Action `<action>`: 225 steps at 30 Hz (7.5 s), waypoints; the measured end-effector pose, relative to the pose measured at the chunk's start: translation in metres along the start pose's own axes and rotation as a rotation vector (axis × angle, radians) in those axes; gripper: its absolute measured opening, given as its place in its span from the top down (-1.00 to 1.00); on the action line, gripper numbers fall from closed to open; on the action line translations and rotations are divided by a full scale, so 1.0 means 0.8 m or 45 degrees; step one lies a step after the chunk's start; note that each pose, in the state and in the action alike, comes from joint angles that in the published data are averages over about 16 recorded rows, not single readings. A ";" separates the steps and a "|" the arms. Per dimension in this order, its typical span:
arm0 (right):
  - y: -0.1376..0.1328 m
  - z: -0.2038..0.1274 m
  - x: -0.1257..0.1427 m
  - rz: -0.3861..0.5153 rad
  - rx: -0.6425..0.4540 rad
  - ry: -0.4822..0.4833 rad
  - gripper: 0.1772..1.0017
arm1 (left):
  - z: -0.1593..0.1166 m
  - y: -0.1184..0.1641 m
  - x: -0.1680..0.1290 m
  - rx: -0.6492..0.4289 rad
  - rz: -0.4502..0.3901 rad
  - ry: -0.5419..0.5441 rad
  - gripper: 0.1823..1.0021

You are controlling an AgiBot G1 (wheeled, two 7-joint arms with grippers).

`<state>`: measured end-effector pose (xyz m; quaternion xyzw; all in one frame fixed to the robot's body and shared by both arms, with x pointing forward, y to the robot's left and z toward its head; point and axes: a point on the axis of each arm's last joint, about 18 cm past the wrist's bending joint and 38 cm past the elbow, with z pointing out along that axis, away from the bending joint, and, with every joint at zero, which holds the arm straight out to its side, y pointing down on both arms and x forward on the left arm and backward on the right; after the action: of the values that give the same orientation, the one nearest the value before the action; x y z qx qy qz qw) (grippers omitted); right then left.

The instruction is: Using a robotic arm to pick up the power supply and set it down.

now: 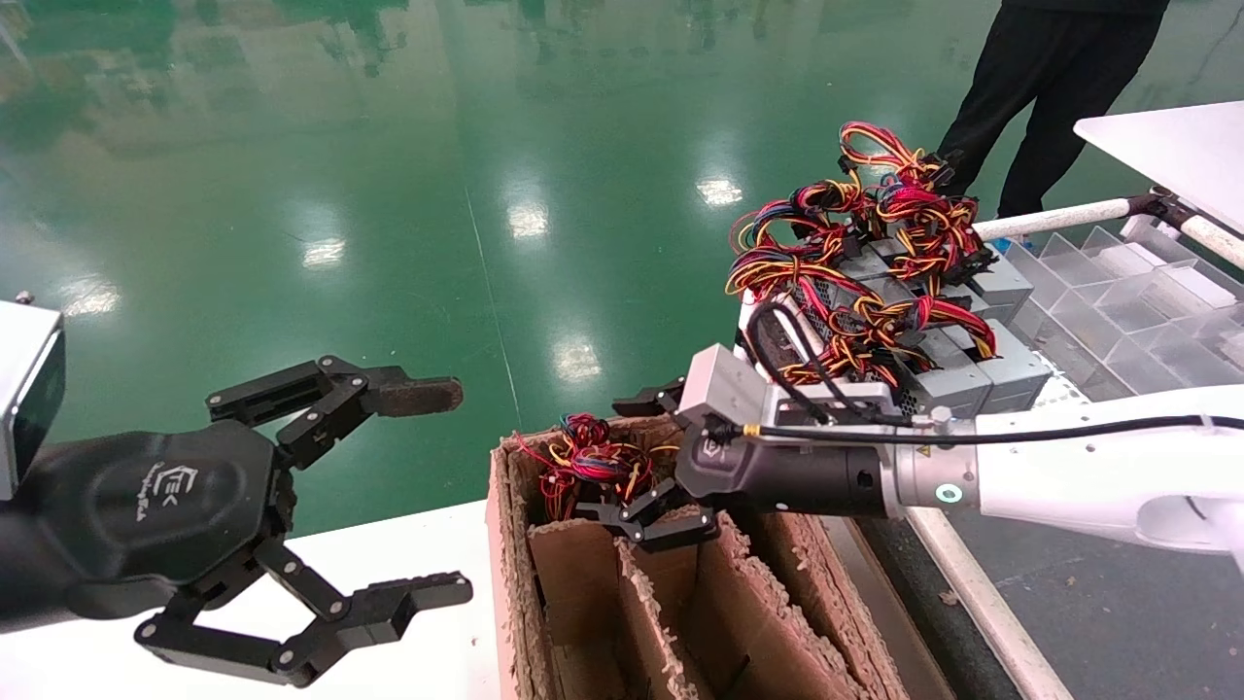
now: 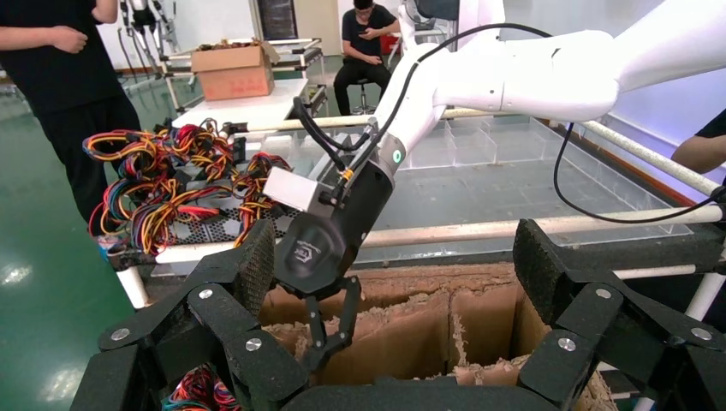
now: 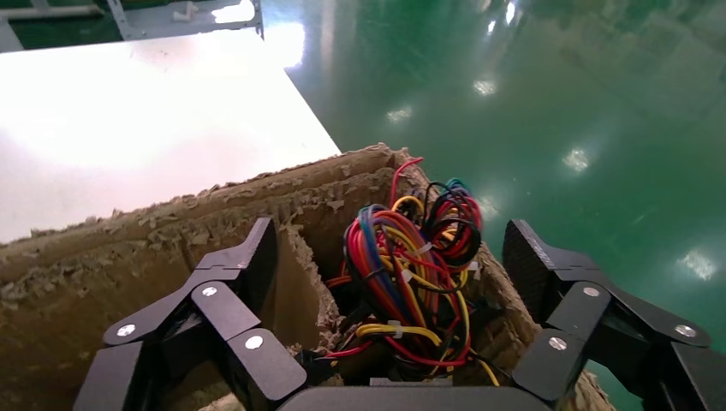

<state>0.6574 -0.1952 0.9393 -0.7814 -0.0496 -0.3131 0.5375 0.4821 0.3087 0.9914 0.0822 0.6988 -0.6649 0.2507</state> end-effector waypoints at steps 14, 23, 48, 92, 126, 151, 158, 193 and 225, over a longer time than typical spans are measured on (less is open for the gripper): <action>0.016 0.005 0.001 -0.030 0.013 0.042 -0.40 | 0.000 0.000 0.000 0.000 0.000 0.000 -1.00; 0.019 0.007 0.002 -0.003 0.022 0.049 0.11 | 0.000 0.000 0.000 0.000 0.000 0.000 -1.00; 0.009 -0.010 0.010 -0.008 0.122 0.103 0.83 | 0.000 0.000 0.000 0.000 0.000 0.000 -1.00; -0.260 -0.273 0.151 -0.496 0.622 0.773 0.84 | 0.000 0.000 0.000 0.000 0.000 0.000 -1.00; -0.035 -0.511 0.131 -0.218 0.152 1.316 0.84 | 0.000 0.000 0.000 0.000 0.000 0.000 -1.00; 0.022 -0.398 0.127 -0.020 0.087 1.038 0.84 | 0.000 0.000 0.000 0.000 0.000 0.000 -1.00; 0.020 -0.371 0.136 0.004 0.096 1.000 0.84 | 0.000 0.000 0.000 0.000 0.000 0.000 -1.00; 0.016 -0.357 0.148 0.036 0.125 0.984 0.66 | 0.000 0.000 0.000 0.000 0.000 0.000 -1.00; -0.041 -0.319 0.087 -0.044 0.317 0.676 -0.79 | 0.000 0.000 0.000 0.000 0.000 -0.001 -1.00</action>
<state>0.5878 -0.4221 1.0617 -0.5993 0.0415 -0.5072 0.6180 0.4822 0.3088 0.9914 0.0820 0.6988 -0.6649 0.2507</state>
